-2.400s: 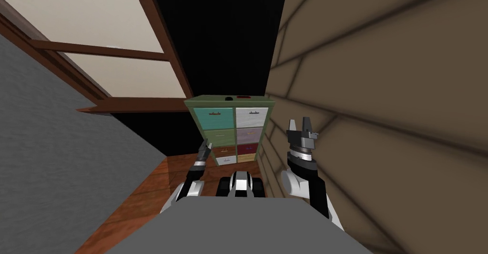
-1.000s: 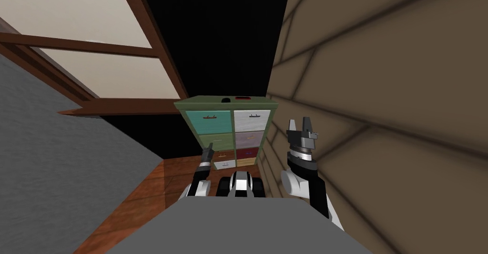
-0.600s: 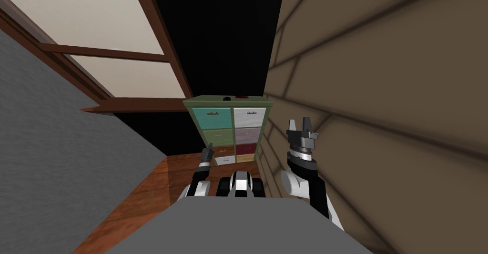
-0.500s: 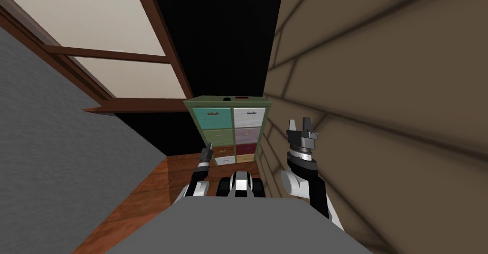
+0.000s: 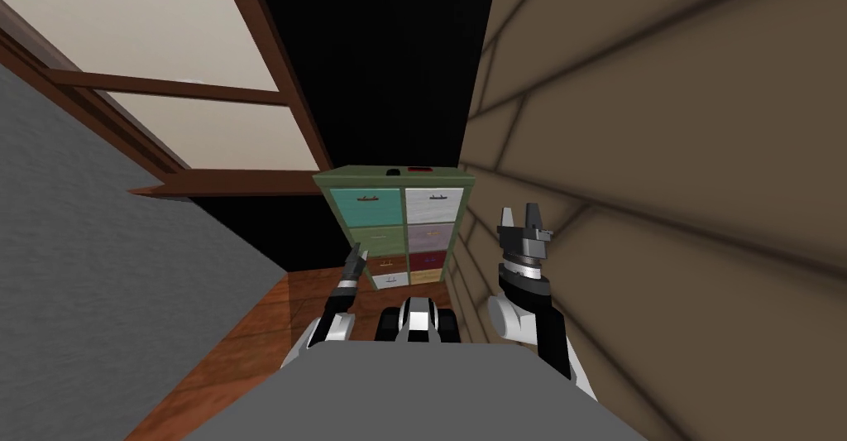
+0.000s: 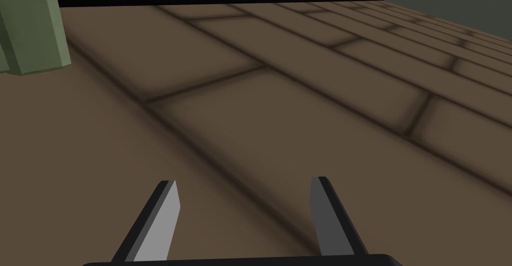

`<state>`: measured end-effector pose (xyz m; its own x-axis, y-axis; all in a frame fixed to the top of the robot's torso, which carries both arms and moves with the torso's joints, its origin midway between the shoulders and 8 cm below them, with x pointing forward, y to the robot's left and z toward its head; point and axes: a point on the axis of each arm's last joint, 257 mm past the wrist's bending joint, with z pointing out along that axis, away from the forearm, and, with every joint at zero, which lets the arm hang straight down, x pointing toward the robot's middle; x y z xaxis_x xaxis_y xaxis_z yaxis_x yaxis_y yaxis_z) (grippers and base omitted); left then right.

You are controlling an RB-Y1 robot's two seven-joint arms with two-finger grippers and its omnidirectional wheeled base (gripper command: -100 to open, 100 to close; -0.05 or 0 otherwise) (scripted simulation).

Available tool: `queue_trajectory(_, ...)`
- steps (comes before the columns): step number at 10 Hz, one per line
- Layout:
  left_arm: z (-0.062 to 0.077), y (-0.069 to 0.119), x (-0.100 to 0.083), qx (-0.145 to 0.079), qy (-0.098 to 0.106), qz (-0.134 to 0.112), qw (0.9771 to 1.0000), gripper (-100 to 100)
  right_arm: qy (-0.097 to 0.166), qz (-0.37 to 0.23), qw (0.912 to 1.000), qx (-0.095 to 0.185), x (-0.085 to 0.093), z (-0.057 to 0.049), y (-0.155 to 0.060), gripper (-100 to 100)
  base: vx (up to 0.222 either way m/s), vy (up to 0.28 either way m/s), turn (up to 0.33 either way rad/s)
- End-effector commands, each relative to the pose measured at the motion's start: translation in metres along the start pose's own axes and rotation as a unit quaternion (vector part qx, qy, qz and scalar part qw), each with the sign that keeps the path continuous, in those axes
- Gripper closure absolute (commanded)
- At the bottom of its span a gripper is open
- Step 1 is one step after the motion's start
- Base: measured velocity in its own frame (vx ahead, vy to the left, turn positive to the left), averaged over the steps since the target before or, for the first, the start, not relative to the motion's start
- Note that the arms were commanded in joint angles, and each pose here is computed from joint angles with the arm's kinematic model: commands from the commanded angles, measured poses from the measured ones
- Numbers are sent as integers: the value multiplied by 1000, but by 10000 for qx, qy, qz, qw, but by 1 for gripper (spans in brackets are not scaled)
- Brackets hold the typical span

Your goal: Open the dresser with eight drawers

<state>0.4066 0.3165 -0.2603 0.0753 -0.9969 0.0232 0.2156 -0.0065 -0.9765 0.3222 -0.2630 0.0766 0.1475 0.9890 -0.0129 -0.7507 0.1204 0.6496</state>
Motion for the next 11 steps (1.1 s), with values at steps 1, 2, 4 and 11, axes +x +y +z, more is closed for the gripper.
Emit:
queue_trajectory(1,6,1,4,-36,-126,-185,9997,-100,0,0,10000,0,0,0,0,0,147,11,0)
queue_trajectory(2,6,2,7,-34,-167,-254,9995,-100,0,0,10000,0,0,0,0,0,103,8,0)
queue_trajectory(4,6,3,14,-29,-260,-411,9988,-100,0,0,10000,-1,0,0,0,0,23,1,0)
queue_trajectory(11,9,1,15,-38,-282,-445,9986,100,0,1,10000,-1,0,0,0,0,11,1,1)
